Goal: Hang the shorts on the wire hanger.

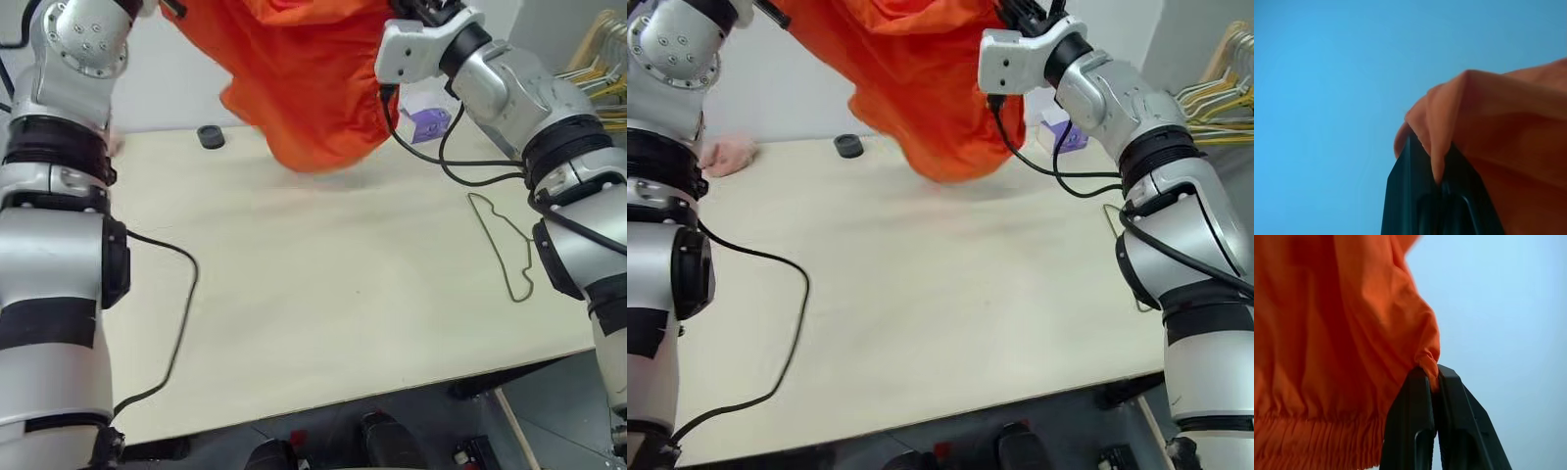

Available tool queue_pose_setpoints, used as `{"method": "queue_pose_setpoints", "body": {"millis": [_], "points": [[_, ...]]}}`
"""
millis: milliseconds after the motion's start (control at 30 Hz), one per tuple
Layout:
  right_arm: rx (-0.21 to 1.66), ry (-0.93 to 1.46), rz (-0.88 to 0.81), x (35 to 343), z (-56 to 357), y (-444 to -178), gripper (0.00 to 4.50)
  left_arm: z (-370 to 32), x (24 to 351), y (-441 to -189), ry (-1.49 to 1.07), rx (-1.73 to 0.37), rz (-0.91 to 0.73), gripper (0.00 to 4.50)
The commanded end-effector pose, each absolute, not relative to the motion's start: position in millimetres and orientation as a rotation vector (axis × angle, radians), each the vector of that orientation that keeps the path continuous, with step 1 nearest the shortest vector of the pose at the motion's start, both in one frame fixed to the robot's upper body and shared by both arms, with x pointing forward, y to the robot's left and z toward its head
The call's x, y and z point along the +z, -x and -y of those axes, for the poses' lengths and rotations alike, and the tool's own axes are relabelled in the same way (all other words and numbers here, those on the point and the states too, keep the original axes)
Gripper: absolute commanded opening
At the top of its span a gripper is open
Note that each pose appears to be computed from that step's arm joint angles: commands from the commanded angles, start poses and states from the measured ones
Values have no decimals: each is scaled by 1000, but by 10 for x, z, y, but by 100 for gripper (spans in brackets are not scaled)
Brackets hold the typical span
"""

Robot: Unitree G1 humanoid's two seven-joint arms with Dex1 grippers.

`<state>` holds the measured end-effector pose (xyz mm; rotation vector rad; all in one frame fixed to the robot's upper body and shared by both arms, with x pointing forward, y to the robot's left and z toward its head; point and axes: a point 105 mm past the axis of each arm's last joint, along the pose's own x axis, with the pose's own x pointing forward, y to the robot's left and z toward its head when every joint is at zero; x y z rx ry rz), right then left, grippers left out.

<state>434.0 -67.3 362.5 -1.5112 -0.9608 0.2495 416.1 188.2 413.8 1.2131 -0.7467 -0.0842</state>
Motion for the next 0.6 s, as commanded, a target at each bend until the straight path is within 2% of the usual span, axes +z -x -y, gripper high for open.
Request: {"method": "queue_pose_setpoints", "body": {"millis": [33, 100, 133, 200, 267, 333, 433, 500, 600], "points": [[473, 1569, 896, 2947, 733, -4328, 0, -1892, 3040, -4295, -1158, -401, 393, 2], [635, 1576, 834, 2492, 773, -4262, 0, -1870, 2339, -4126, -827, -615, 119, 2], [727, 1570, 807, 2281, 782, -4198, 0, -1806, 2040, -3942, -654, -737, -4, 2], [912, 1546, 763, 1894, 816, -4022, 0, -1765, 1632, -3570, -465, -879, -192, 2], [1072, 1520, 695, 1586, 873, -3858, 0, -1785, 1422, -3287, -383, -948, -319, 2], [1179, 1495, 646, 1398, 926, -3732, 0, -1801, 1324, -3110, -335, -984, -395, 2], [1381, 1435, 455, 988, 1145, -3479, 0, -1817, 1195, -2759, -289, -1100, -516, 2], [1435, 1376, 325, 868, 1258, -3362, 0, -1805, 1152, -2568, -281, -1176, -572, 2], [1513, 1187, 97, 843, 1343, -3099, 0, -1803, 1092, -2311, -279, -1283, -645, 2]]}}
